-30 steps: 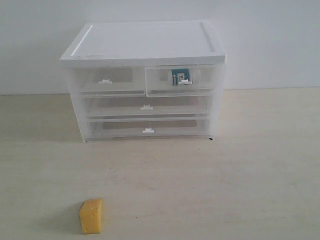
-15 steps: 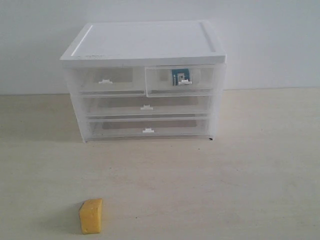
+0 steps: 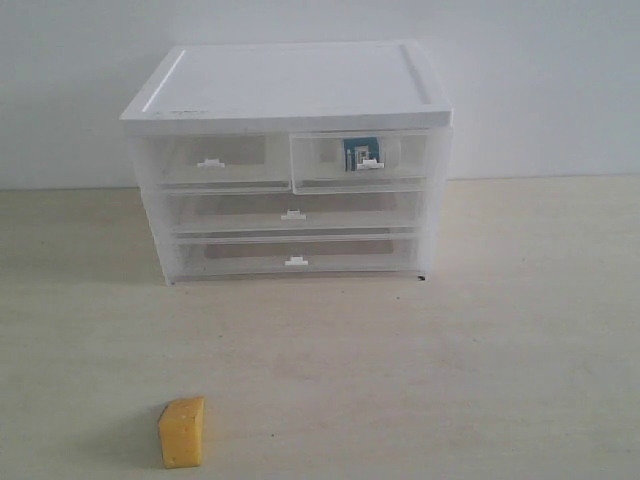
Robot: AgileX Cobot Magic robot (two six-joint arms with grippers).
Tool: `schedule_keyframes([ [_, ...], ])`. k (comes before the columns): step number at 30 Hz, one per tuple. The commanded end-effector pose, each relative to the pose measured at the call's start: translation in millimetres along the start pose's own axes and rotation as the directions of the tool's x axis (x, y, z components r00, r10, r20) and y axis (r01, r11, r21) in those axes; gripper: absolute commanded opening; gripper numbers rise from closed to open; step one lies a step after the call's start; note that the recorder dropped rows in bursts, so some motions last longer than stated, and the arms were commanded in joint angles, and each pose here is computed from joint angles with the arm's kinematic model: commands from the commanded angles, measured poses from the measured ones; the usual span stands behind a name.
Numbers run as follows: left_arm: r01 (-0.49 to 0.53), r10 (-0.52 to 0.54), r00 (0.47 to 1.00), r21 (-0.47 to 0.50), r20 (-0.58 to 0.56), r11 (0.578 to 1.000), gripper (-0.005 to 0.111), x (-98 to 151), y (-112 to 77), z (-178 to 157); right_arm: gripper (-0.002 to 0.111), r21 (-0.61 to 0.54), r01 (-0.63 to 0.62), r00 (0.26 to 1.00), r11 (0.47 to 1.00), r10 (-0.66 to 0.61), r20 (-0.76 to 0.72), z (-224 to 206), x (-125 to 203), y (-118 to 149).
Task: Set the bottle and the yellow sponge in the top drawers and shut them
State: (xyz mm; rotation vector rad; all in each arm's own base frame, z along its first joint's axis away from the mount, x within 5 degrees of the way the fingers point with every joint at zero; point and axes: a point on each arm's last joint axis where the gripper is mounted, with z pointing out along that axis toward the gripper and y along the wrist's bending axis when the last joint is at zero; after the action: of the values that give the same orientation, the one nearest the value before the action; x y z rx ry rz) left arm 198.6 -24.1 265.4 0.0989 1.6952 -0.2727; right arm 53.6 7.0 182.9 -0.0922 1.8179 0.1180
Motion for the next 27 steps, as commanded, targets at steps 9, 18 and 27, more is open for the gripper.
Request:
schedule_keyframes([
  [9,-0.055,0.073,0.987,0.127,-0.140,0.990,0.004,31.8,-34.6,60.3,0.000,0.001,-0.002,1.000,1.000,0.002,-0.015,-0.4,1.3,0.0],
  [18,-0.087,0.116,0.986,0.217,-0.124,0.972,0.004,43.9,-63.2,79.0,0.000,0.001,-0.002,1.000,1.000,0.002,-0.015,-0.4,1.3,0.0],
  [27,-0.071,0.095,0.992,0.262,-0.079,0.963,0.042,59.8,-66.9,92.7,0.000,0.001,-0.002,1.000,1.000,0.002,-0.015,-0.4,1.3,0.0],
])
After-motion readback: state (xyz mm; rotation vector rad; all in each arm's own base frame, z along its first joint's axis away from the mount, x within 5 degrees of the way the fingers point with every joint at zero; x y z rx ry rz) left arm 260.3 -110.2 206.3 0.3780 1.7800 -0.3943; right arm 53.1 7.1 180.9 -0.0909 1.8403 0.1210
